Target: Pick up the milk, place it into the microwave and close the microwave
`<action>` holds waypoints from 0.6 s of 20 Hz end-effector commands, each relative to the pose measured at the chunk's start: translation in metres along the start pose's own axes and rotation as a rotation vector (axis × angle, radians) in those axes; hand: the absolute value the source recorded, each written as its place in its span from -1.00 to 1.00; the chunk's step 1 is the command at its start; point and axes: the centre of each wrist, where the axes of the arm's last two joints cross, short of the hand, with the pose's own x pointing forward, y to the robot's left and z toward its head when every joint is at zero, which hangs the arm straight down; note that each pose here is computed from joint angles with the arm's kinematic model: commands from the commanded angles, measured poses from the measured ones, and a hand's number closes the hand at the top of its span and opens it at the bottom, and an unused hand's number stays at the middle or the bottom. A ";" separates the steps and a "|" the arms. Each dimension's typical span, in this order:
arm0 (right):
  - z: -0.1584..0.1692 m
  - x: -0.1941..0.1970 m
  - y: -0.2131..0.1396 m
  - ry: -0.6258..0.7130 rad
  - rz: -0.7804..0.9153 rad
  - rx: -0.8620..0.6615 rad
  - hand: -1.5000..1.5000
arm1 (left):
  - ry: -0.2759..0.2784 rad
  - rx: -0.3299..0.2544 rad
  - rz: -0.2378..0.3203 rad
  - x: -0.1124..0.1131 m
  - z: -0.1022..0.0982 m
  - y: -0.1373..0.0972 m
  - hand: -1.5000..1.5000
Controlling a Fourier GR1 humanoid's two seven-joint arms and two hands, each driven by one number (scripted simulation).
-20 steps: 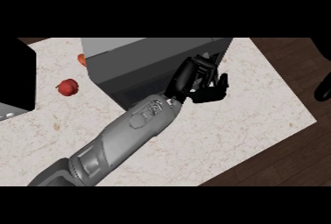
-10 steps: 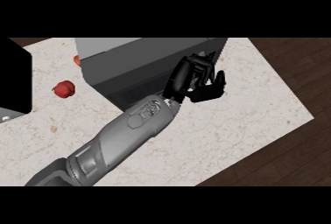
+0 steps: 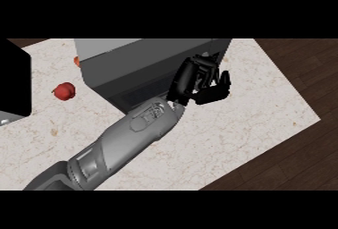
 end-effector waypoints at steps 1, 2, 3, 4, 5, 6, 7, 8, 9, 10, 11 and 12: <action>-0.002 0.004 -0.003 -0.012 -0.011 0.021 -1.00 | -0.017 -0.036 -0.003 0.015 -0.015 -0.013 1.00; -0.002 0.005 -0.003 -0.025 -0.012 0.022 -1.00 | -0.018 -0.028 0.001 0.017 -0.017 -0.013 1.00; 0.001 0.006 -0.005 -0.011 -0.007 0.013 -1.00 | -0.018 -0.025 -0.004 0.017 -0.017 -0.013 1.00; -0.001 0.008 -0.006 -0.023 -0.007 0.008 -1.00 | -0.024 -0.029 0.005 0.017 -0.017 -0.013 1.00; 0.000 0.005 -0.006 -0.019 -0.019 0.011 -1.00 | -0.017 -0.029 -0.012 0.015 -0.016 -0.014 1.00; -0.005 0.010 -0.006 -0.025 -0.007 0.024 -1.00 | -0.021 -0.024 -0.004 0.015 -0.015 -0.014 1.00; -0.003 0.009 -0.007 -0.024 -0.016 0.018 -1.00 | -0.021 -0.019 -0.006 0.016 -0.016 -0.015 1.00; -0.003 0.006 -0.005 -0.022 -0.024 0.029 -1.00 | -0.020 -0.015 -0.007 0.015 -0.015 -0.014 1.00; -0.003 0.007 -0.006 -0.021 -0.027 0.028 -1.00 | -0.019 -0.015 0.002 0.017 -0.016 -0.014 1.00; -0.004 0.006 -0.006 -0.028 -0.034 0.022 -1.00 | -0.018 -0.015 -0.002 0.014 -0.013 -0.015 1.00; 0.003 0.011 -0.010 -0.026 -0.021 0.002 -1.00 | 0.082 0.231 0.023 -0.002 -0.013 0.004 1.00; 0.005 0.010 -0.011 -0.018 -0.026 -0.005 -1.00 | 0.109 0.249 0.029 -0.002 -0.015 0.006 1.00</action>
